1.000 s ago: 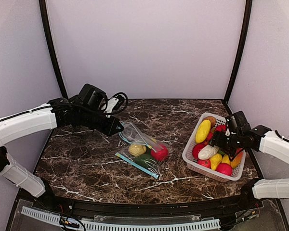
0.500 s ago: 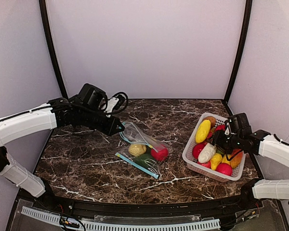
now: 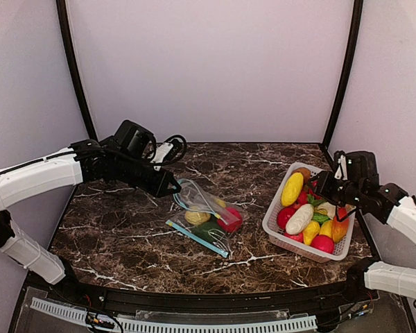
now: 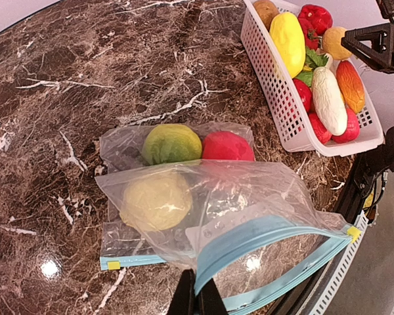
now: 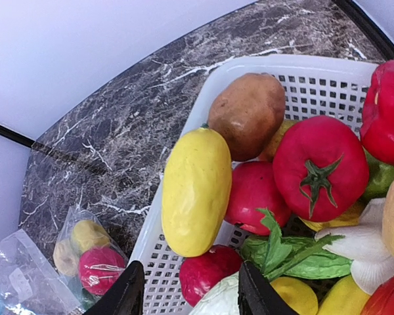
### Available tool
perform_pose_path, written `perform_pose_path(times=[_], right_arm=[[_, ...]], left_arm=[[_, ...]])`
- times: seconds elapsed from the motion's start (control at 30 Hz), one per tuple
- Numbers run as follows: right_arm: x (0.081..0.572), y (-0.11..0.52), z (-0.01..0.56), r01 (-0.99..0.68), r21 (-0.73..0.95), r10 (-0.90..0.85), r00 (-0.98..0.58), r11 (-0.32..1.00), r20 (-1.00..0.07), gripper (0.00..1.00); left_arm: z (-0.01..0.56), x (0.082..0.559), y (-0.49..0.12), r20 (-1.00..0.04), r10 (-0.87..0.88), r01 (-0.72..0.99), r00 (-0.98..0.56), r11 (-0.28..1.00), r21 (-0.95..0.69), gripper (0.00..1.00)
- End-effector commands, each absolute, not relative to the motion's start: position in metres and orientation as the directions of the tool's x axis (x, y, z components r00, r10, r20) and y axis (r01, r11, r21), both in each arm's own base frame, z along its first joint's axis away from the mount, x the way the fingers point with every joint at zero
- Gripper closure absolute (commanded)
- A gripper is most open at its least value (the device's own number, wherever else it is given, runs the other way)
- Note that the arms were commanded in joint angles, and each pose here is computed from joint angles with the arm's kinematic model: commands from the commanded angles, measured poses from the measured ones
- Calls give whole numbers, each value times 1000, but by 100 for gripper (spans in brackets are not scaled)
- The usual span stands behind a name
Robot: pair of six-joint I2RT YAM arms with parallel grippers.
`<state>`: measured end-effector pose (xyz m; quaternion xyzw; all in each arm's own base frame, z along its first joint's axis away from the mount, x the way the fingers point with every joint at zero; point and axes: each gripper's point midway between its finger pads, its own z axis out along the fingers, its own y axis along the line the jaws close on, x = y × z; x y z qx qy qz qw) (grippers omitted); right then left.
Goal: Place the food in the zip-top bag and seal the zipper
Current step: Pick up the fake vegetable from the bin.
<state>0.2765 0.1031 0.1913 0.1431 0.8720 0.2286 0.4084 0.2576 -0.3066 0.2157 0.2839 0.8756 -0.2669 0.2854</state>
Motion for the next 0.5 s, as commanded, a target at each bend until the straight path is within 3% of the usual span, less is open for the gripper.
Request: perform_pose_path(times=[0.0, 0.23, 0.47], right_arm=[[266, 90, 157, 146, 446, 417, -679, 883, -604, 50], [248, 86, 117, 228, 467, 476, -705, 854, -526, 26], [256, 113, 106, 153, 546, 455, -752, 824, -477, 26]], left_arm=[[215, 253, -302, -629, 367, 652, -686, 693, -307, 99], [214, 252, -302, -625, 368, 651, -688, 693, -309, 99], [208, 251, -303, -611, 373, 647, -698, 693, -317, 99]])
